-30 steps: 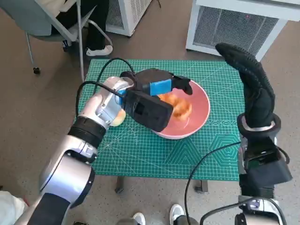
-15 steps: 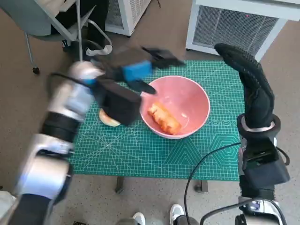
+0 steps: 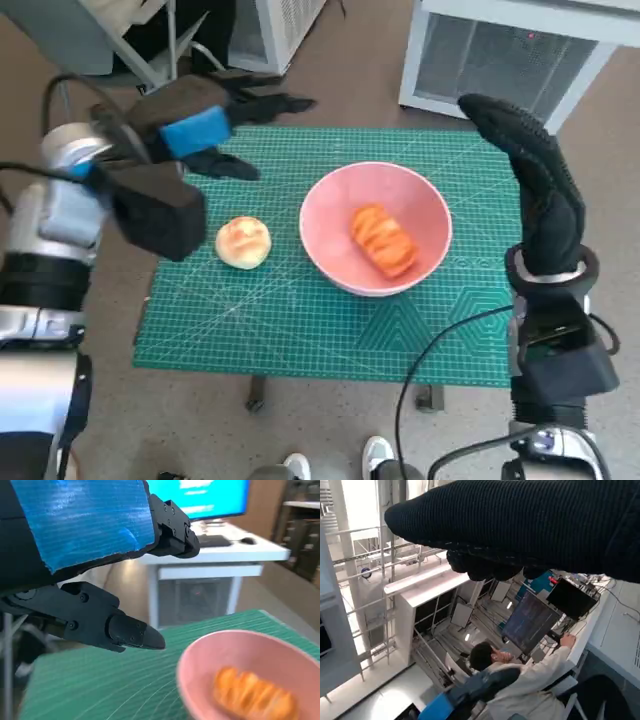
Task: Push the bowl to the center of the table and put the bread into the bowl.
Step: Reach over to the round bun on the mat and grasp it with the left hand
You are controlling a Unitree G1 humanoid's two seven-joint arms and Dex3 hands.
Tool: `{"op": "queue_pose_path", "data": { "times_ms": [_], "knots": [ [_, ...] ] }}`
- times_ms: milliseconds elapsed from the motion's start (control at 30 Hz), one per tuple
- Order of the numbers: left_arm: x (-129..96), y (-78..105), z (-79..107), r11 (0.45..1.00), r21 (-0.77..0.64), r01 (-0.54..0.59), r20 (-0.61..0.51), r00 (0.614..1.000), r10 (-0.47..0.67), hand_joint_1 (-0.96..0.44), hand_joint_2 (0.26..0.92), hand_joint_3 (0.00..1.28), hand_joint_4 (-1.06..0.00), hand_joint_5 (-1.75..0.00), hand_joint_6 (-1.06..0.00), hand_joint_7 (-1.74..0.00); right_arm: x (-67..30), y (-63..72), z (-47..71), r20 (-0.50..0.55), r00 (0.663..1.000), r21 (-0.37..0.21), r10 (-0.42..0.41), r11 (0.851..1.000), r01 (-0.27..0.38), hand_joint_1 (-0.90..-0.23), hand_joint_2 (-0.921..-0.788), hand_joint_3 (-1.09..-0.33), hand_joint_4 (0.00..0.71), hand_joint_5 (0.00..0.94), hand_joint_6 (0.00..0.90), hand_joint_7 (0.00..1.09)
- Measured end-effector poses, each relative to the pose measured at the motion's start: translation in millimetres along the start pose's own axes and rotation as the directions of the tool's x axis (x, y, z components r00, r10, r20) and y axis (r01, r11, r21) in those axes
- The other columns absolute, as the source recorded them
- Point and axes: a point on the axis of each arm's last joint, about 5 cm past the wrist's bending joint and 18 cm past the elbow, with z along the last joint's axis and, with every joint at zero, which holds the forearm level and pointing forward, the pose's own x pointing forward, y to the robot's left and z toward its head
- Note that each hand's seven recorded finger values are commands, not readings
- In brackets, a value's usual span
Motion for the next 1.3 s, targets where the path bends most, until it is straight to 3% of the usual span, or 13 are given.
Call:
{"op": "queue_pose_path", "data": {
  "times_ms": [367,800,1300],
  "knots": [
    [-16.2,-34.4,-26.2,0.992,-0.105,0.071,-0.139,0.987,-0.086,-0.29,0.919,0.0,-0.31,0.0,-0.38,-0.1,-1.6,-1.2,-1.5,-0.009,1.0,0.016,-0.009,1.0,0.009,-0.555,-0.921,-0.8,0.252,0.003,0.01,0.55],
    [-6.5,-69.2,-33.6,0.97,-0.172,0.174,-0.212,0.955,-0.209,-0.29,0.92,0.01,-0.32,0.0,-0.39,-0.07,-1.6,-2.1,-2.2,-0.012,1.0,0.017,0.008,1.0,-0.008,-0.564,-0.921,-0.796,0.253,0.002,0.011,0.55],
    [12.7,-114.8,-30.7,0.895,-0.233,0.381,-0.298,0.848,-0.439,-0.24,0.916,0.0,-0.34,-0.01,-0.41,-0.04,-1.0,-4.9,-1.7,-0.011,1.0,0.006,0.024,1.0,-0.024,-0.565,-0.921,-0.8,0.252,0.001,0.004,0.56]
  ]
}}
